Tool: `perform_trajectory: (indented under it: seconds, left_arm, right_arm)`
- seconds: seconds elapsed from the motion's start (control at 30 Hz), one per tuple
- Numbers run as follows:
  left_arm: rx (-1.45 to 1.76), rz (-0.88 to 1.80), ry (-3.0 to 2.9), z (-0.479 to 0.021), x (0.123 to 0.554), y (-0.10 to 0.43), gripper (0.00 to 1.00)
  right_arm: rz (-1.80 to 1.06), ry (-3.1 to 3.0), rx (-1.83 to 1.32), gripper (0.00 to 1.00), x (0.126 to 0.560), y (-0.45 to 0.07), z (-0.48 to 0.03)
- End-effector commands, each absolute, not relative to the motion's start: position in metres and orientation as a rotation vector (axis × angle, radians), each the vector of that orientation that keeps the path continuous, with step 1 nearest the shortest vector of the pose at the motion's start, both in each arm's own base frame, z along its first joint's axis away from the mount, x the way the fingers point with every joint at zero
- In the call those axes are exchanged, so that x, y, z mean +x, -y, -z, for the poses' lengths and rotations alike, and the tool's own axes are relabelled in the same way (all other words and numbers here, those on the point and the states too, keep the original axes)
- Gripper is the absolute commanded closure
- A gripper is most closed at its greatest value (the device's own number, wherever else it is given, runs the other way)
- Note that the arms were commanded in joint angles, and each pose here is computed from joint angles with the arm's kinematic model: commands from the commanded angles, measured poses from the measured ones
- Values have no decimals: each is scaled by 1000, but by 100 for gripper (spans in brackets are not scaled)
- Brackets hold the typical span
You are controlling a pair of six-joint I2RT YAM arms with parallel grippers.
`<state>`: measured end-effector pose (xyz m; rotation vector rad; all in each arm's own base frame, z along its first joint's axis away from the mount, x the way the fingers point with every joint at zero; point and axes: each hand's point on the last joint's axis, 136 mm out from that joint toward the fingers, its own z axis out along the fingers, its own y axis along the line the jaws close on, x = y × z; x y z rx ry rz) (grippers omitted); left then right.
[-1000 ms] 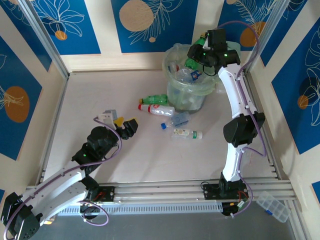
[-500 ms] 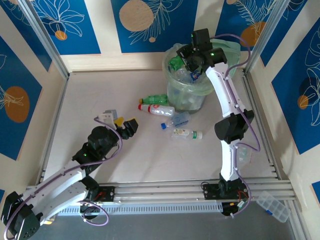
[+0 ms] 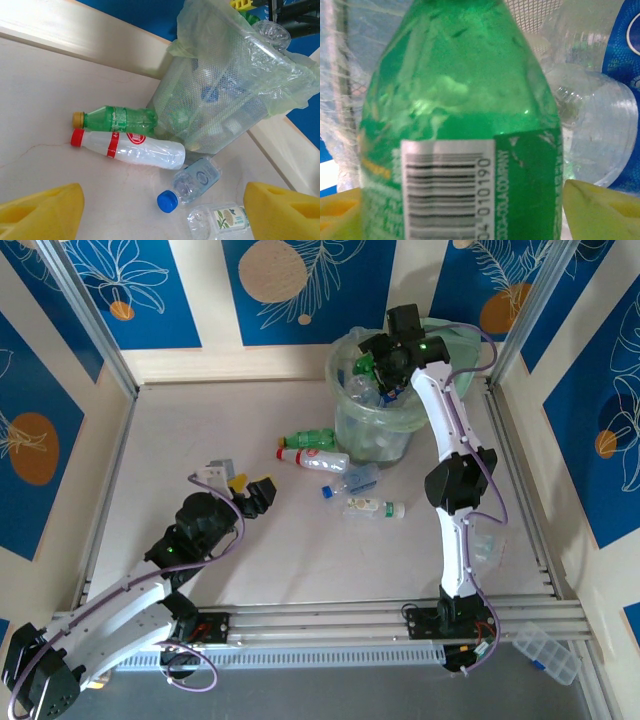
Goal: Put the plastic bottles in the bin
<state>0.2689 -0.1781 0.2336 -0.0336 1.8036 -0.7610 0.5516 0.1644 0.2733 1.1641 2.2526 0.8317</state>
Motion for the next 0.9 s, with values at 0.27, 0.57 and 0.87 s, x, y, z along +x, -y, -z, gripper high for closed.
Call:
perform_trajectory:
  seconds: [0.27,0.57,0.87]
  left_arm:
    - [-39,721,-1801,-236,271,174,17]
    - [-42,710,-1805,-234,273,174,17]
    - [-53,713,-1830,-229,274,175,16]
  right_arm:
    - [-866,-2219,1084,1,510,-155,-340]
    - [-720,-2217,987,1,472,-135,-361]
    - [72,-1977,248,1,410,-142,-415]
